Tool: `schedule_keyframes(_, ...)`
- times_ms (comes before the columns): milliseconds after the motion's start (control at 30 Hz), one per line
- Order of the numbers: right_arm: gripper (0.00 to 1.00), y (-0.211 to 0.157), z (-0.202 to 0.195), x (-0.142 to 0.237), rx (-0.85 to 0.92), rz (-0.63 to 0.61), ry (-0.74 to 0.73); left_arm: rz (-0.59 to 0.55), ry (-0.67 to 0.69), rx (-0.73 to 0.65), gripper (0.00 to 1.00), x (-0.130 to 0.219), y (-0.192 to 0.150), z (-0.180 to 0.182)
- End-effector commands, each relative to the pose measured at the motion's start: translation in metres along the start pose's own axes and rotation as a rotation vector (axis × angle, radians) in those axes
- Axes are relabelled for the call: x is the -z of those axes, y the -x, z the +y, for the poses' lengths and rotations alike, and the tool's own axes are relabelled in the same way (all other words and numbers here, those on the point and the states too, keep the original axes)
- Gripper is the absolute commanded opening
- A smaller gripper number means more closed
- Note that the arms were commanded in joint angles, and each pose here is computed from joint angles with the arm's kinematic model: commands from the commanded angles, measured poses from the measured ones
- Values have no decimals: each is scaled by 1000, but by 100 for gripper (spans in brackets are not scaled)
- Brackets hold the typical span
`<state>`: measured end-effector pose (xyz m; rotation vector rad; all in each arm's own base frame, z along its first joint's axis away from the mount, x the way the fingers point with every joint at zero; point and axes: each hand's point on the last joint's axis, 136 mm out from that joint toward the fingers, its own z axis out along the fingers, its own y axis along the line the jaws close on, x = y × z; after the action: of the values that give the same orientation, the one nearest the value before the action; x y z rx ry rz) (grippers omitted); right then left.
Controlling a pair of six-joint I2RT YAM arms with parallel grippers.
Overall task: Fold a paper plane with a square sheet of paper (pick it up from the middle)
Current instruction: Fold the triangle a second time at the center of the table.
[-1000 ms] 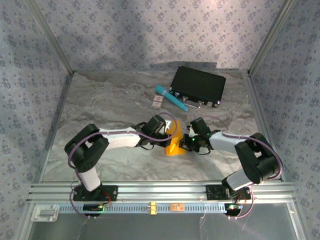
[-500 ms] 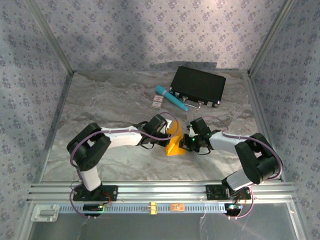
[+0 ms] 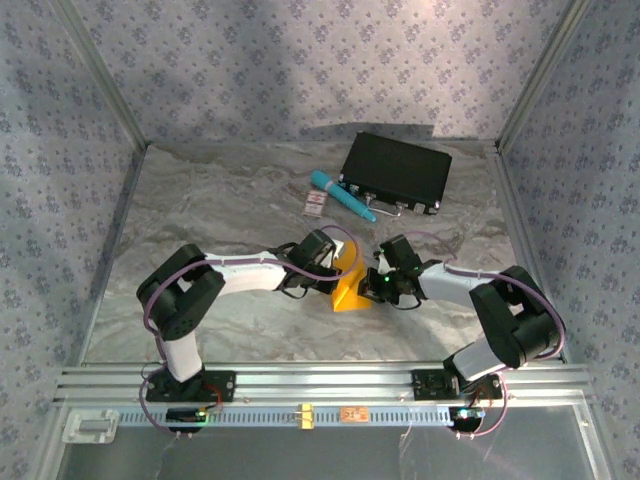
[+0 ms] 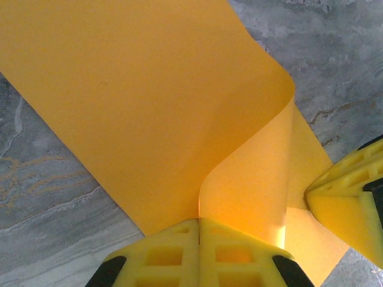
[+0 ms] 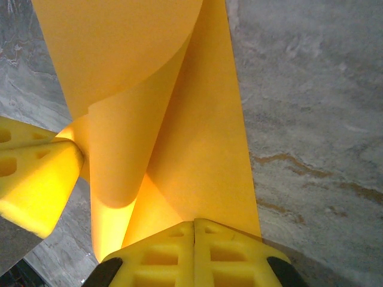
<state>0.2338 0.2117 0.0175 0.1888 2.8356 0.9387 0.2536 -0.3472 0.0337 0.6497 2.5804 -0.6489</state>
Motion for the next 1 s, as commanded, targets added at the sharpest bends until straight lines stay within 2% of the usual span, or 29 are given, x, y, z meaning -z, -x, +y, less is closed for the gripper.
schedule_keyframes(0,5,-12,-25,1,-36,36,-106,-13,18,-14,0,-1,8,3)
schedule_keyframes(967,5,-13,-25,1,-34,33,-105,-6,48,-37,0,-5,9,7)
